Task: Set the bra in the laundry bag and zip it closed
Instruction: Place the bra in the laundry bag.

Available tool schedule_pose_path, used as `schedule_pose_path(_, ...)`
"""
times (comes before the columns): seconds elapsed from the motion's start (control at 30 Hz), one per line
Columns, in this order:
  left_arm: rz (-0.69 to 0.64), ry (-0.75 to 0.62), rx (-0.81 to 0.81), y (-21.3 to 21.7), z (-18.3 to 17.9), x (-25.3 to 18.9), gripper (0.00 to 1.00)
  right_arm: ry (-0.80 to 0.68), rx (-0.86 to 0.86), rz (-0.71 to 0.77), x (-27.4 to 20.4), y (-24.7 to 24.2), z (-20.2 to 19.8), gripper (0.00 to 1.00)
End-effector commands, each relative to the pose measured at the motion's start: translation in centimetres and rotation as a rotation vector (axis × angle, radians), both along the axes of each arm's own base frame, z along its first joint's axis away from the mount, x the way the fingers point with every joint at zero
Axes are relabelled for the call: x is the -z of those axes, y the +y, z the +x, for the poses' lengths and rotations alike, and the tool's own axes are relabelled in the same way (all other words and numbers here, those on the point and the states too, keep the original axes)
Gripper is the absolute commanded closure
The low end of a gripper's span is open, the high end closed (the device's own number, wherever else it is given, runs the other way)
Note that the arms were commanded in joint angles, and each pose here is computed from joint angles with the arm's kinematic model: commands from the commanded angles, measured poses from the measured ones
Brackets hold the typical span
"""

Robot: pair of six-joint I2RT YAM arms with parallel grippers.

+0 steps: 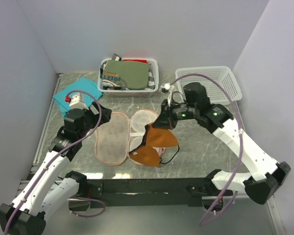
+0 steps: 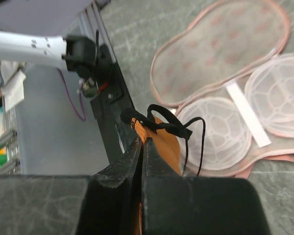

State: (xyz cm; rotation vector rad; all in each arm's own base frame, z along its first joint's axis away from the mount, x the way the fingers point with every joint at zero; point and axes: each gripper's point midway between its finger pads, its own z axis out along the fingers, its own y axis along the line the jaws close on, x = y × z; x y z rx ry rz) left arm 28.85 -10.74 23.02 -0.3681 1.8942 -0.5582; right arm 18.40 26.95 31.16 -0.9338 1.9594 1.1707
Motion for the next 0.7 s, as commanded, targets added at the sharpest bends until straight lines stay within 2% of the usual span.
schedule_pose_path(0.0, 0.001, -0.029, -0.023, 0.4, 0.4, -0.5, 0.04, 0.015, -0.082, -0.054, 2.2, 1.5, -0.2, 1.00)
schedule_pose_path(0.43, 0.012, -0.021, -0.009, 0.5, -0.3, 0.4, 0.04, 0.098, -0.098, -0.170, 7.1, 6.1, 6.7, 0.99)
schedule_pose_path(0.67, 0.023, -0.007, -0.006, 0.4, -0.2, 1.4, 0.04, 0.079, -0.152, -0.176, 6.6, 8.4, 9.4, 0.96)
